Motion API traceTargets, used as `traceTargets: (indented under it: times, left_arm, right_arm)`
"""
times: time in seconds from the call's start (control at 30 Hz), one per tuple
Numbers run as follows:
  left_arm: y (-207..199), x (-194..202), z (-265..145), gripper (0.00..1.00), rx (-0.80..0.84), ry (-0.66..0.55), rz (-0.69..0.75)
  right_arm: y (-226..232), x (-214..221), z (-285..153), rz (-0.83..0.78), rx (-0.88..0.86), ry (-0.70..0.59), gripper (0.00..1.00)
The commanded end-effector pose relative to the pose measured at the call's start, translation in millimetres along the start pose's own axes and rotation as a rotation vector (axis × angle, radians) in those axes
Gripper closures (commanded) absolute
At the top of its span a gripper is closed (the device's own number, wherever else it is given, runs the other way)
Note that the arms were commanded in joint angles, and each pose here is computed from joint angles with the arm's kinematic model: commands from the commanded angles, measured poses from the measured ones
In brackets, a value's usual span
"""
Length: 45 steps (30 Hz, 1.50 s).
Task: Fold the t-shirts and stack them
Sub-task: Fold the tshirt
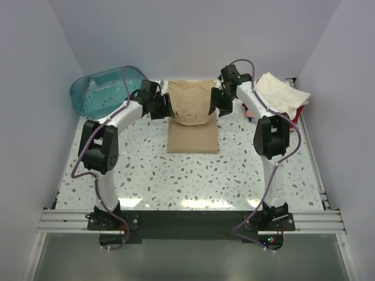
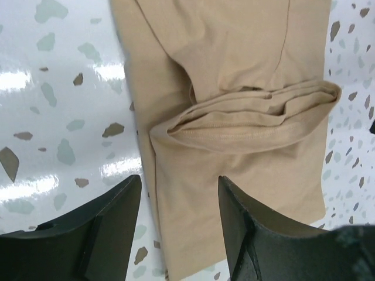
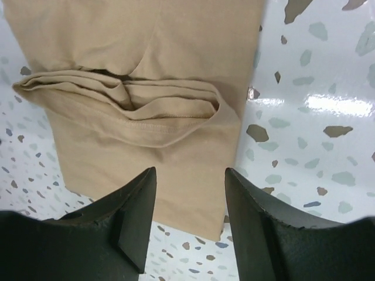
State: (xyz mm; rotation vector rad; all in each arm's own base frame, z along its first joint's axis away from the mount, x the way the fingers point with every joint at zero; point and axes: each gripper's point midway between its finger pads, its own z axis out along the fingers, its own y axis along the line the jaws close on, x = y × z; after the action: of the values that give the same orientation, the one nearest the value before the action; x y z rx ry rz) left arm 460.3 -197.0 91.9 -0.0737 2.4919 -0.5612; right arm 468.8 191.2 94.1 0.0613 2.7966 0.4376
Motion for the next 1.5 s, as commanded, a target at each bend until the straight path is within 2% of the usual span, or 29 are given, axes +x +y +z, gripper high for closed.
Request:
traceTargets:
  times: [0.0,0.1,0.27,0.4,0.53,0.7,0.93,1.17,1.3,1.47]
  left_arm:
    - [-9.3,1.1,-15.3,0.41,0.059,-0.029,0.024]
    - [-6.3,16.6,-20.6,0.41,0.078,-0.018,0.035]
    - [-0.6,57.7,-18.6,0.41,0.104,0.075,0.036]
    - [10.8,86.2,-15.1,0.41,0.063,0.152,0.035]
    - [16.1,98.4,-11.4,0.42,0.058,0.197,0.044]
    - [27.2,117.0,-3.2,0.52,0.028,0.276,0.051]
    - [37.8,126.5,-0.4,0.53,-0.009,0.316,0.069]
    - [41.3,125.9,-3.7,0.53,-0.024,0.321,0.099]
    - [44.8,127.5,-6.1,0.53,-0.038,0.328,0.114]
    - [46.3,126.6,-11.1,0.52,-0.046,0.322,0.131]
  right_arm:
    - [23.5,-4.5,-27.2,-0.010,-0.101,-0.067,0.47]
    - [25.2,13.9,-23.8,-0.016,-0.114,-0.040,0.50]
    - [37.3,40.1,-9.0,-0.042,-0.129,0.013,0.51]
    - [57.3,49.5,4.3,-0.070,-0.148,0.036,0.51]
    - [69.9,55.0,19.6,-0.083,-0.154,0.057,0.51]
    - [68.5,58.9,37.8,-0.073,-0.113,0.092,0.53]
    - [63.8,55.0,55.1,-0.065,-0.082,0.091,0.55]
    - [71.3,18.1,64.6,-0.045,-0.056,-0.007,0.53]
    - [75.2,-20.8,61.9,-0.028,-0.028,-0.131,0.51]
    - [84.9,-59.8,41.5,0.012,-0.083,-0.262,0.49]
